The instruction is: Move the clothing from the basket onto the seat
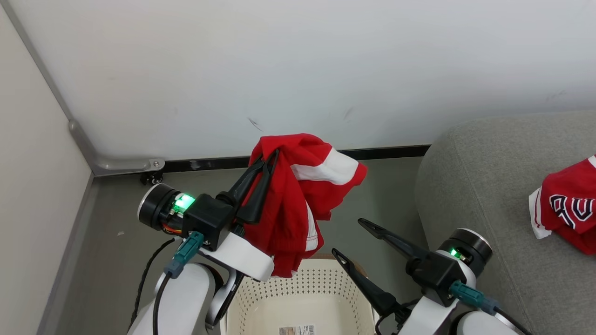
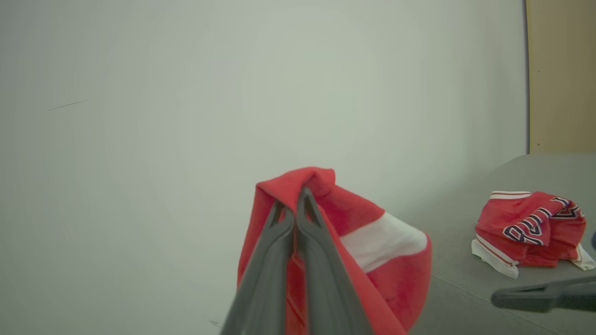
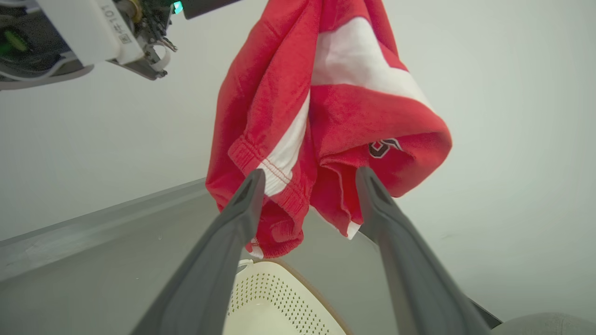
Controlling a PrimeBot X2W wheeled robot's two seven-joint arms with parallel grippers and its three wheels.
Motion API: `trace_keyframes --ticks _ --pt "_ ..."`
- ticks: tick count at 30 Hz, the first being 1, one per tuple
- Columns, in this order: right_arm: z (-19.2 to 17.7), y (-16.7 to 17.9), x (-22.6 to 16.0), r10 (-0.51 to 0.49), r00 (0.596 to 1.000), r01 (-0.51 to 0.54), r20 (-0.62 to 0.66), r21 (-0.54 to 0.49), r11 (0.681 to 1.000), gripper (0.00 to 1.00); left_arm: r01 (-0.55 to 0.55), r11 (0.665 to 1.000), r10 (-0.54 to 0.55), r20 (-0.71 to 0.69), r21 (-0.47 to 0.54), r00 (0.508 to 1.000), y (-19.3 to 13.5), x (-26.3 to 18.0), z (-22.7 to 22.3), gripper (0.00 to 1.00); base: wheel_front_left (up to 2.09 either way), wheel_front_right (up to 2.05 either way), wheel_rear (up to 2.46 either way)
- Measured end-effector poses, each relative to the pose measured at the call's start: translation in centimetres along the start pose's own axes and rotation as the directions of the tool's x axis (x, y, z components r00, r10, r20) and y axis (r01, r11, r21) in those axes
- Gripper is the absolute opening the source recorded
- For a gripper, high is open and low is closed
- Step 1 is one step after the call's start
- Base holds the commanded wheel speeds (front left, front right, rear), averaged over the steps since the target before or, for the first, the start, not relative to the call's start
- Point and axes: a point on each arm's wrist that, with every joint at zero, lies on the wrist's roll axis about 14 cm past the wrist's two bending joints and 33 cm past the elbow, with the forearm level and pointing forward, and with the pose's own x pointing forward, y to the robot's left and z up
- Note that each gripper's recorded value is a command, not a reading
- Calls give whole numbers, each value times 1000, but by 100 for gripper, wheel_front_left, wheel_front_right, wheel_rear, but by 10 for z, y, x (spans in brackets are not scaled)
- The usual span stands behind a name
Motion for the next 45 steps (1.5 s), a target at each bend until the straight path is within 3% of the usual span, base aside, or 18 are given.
trace_keyframes --ticks 7,18,25,37,38,39,40,41,42,43,45 --pt "12 7 8 47 999 -47 19 14 999 100 35 999 -35 4 5 999 -11 -1 3 0 0 0 0" --pt "-3 13 23 107 993 -104 -59 52 993 100 74 997 -74 -4 11 997 -23 -1 6 0 0 0 0" --pt "-7 36 34 195 977 -188 -82 84 979 100 88 996 -88 -11 4 996 -29 -3 6 0 0 0 0" --pt "-7 29 53 212 971 -204 -111 75 976 100 108 994 -108 2 8 994 -33 0 12 0 0 0 0" --pt "-7 31 55 221 969 -213 -110 78 974 98 108 994 -108 1 7 994 -34 0 11 0 0 0 0" --pt "-7 33 56 228 967 -220 -113 79 972 49 107 994 -107 -1 6 994 -33 0 11 0 0 0 0" --pt "-8 36 58 237 965 -229 -115 81 970 37 106 994 -106 -2 2 994 -33 0 10 0 0 0 0" --pt "-9 40 59 248 961 -240 -119 79 968 14 105 994 -105 -4 -5 994 -33 0 10 0 0 0 0" --pt "-8 43 61 258 959 -250 -119 75 965 14 103 995 -103 -6 -7 995 -32 0 9 0 0 0 0" --pt "-7 45 62 265 957 -259 -116 71 963 0 103 995 -103 -8 -8 995 -32 0 8 0 0 0 0" --pt "-8 48 64 277 954 -271 -117 65 960 0 99 995 -100 -21 -12 995 -31 0 5 0 0 0 0"
